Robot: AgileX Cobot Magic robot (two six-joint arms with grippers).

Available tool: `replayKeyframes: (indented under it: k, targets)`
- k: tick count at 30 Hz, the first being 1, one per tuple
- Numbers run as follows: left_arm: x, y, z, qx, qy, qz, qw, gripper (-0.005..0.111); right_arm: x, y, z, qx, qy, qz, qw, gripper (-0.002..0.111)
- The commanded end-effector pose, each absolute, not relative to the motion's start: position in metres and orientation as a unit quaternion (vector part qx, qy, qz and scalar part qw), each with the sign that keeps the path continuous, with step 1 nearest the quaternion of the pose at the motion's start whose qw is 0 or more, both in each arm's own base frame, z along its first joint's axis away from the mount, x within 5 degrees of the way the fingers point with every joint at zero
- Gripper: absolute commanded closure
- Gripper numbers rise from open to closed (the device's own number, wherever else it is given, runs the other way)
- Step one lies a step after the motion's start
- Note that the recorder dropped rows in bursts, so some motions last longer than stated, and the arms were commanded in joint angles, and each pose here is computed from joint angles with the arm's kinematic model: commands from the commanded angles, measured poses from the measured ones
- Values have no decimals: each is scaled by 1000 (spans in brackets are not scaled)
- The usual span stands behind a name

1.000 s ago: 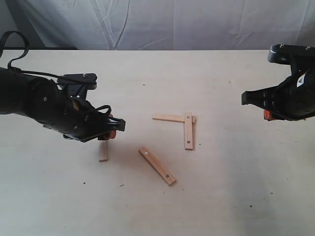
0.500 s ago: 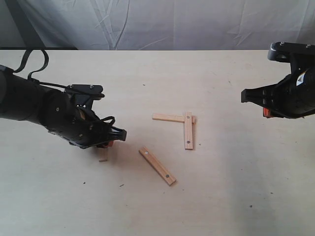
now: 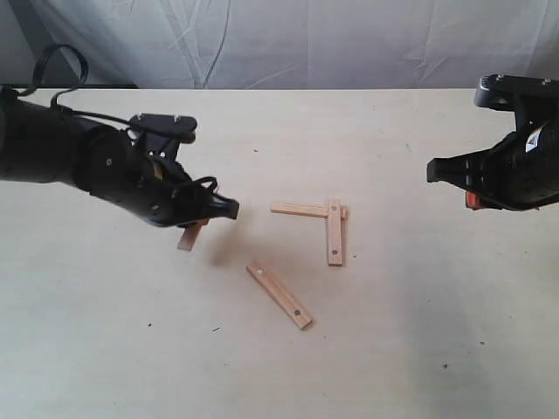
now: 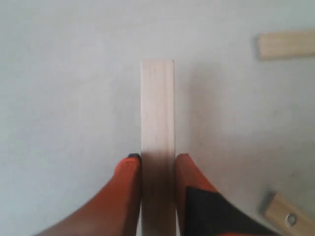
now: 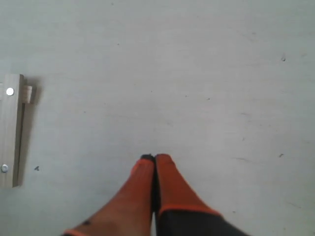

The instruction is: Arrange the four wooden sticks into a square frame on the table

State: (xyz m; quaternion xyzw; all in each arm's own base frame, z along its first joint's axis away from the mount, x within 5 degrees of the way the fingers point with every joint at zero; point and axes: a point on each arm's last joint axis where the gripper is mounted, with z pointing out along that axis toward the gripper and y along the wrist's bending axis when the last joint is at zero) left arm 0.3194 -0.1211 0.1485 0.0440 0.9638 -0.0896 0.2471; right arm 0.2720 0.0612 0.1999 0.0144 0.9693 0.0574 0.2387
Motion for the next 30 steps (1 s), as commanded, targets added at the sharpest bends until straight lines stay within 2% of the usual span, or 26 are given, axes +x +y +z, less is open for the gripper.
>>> replayKeyframes:
  k: [1, 6, 15, 19, 26, 30]
  targets:
    - [330, -126, 166, 64, 956, -87, 271, 106, 264, 87, 200, -42, 969, 87, 228, 108]
    - [340, -126, 177, 52, 951, -97, 290, 106, 255, 123, 182, -122, 968, 101, 194, 108]
    - [347, -165, 154, 83, 943, -118, 301, 106, 257, 126, 170, -116, 973, 100, 175, 108]
    - [356, -169, 150, 81, 942, -120, 303, 106, 255, 132, 166, -111, 974, 110, 166, 108]
    - [370, -128, 150, 35, 951, -95, 291, 106, 246, 187, 152, -130, 961, 164, 178, 108]
    - [373, -99, 147, 1, 963, -77, 260, 106, 260, 223, 152, -154, 955, 181, 177, 108]
